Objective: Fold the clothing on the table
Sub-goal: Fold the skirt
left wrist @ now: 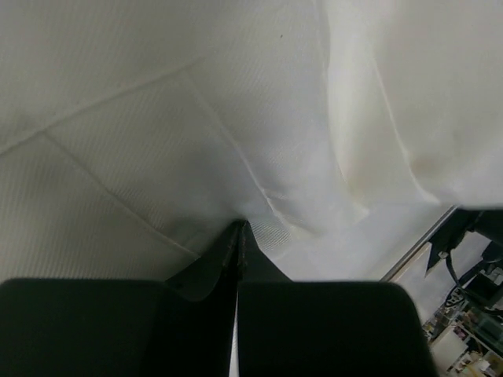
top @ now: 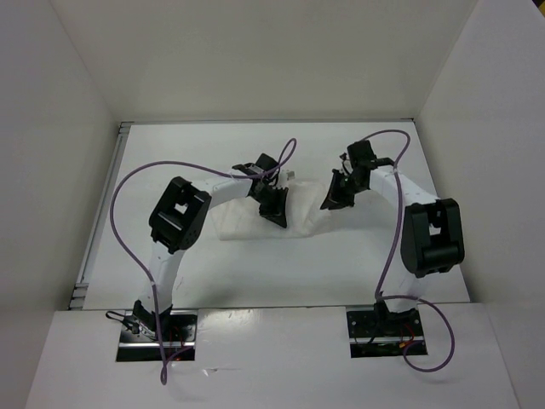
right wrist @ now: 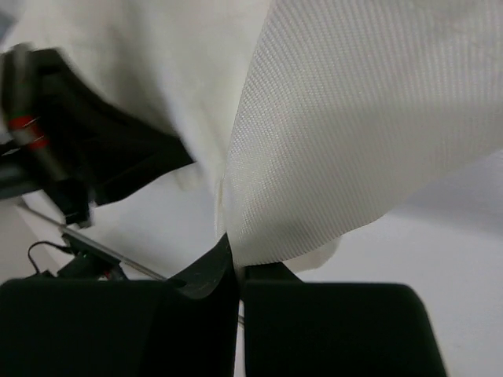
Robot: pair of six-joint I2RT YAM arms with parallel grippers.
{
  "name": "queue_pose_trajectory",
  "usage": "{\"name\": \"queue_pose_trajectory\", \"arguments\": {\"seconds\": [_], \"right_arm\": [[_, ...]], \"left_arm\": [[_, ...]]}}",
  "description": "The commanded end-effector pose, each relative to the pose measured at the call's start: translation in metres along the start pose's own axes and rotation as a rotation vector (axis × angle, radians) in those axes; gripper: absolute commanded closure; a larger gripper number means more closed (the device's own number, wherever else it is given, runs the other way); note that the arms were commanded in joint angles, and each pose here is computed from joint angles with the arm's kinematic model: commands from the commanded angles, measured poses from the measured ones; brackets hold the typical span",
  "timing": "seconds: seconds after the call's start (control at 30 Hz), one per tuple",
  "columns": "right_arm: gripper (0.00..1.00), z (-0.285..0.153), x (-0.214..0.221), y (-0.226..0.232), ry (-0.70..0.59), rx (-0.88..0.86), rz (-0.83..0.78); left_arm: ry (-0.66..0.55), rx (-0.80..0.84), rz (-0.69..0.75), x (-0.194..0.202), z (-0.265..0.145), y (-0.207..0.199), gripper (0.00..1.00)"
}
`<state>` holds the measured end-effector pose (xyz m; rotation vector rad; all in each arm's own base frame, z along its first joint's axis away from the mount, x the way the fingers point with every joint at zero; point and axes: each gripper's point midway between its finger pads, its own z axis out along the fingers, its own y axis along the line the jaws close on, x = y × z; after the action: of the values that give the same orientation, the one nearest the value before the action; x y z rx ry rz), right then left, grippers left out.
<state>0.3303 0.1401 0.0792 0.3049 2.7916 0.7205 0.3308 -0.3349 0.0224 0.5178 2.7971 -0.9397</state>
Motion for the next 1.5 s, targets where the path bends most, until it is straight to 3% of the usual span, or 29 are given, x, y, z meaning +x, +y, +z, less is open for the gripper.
{"name": "queue_pose_trajectory", "arguments": {"seconds": [0.0,0.23,0.43,0.57,0.6,0.73,0.83,1.0,1.1,1.2,1.47], "right_arm": [[1.0,-0.047,-0.003,0.068,-0.07,-0.157,-0.123],[1.0,-0.09,0.012,0.137,-0.082,-0.366,-0.192],[1.0,-0.094,0.014,0.148,-0.078,-0.416,-0.207],[1.0,-0.089,0.016,0.14,-0.071,-0.382,-0.198],[1.0,-0.088,0.017,0.137,-0.07,-0.369,-0.192],[1.0,-0.086,0.017,0.13,-0.071,-0.334,-0.199],[1.0,-0.085,0.021,0.127,-0.056,-0.324,-0.198],[1.0,-0.085,0.02,0.126,-0.061,-0.316,-0.197],[1.0,-0.084,0.018,0.128,-0.062,-0.317,-0.198],[1.0,-0.081,0.02,0.133,-0.05,-0.321,-0.211],[1.0,-0.067,0.024,0.15,-0.009,-0.328,-0.255]], "left_arm": [[0.026,-0.045,-0.03,0.004,0.023,0.017,1.0],[0.036,-0.03,-0.054,0.003,0.034,0.019,1.0],[0.024,-0.016,-0.045,0.0,0.031,0.014,1.0],[-0.079,-0.018,-0.052,-0.026,-0.016,0.003,1.0],[-0.088,-0.022,-0.084,-0.025,-0.028,0.005,0.87],[-0.312,-0.097,-0.117,-0.054,-0.119,0.009,0.68],[-0.433,-0.193,-0.206,-0.059,-0.174,0.036,0.67],[-0.505,-0.396,-0.439,-0.023,-0.206,0.116,1.0],[-0.527,-0.515,-0.539,-0.007,-0.214,0.15,1.0],[-0.473,-0.593,-0.571,0.012,-0.201,0.171,1.0],[-0.401,-0.571,-0.616,0.029,-0.168,0.184,1.0]]}}
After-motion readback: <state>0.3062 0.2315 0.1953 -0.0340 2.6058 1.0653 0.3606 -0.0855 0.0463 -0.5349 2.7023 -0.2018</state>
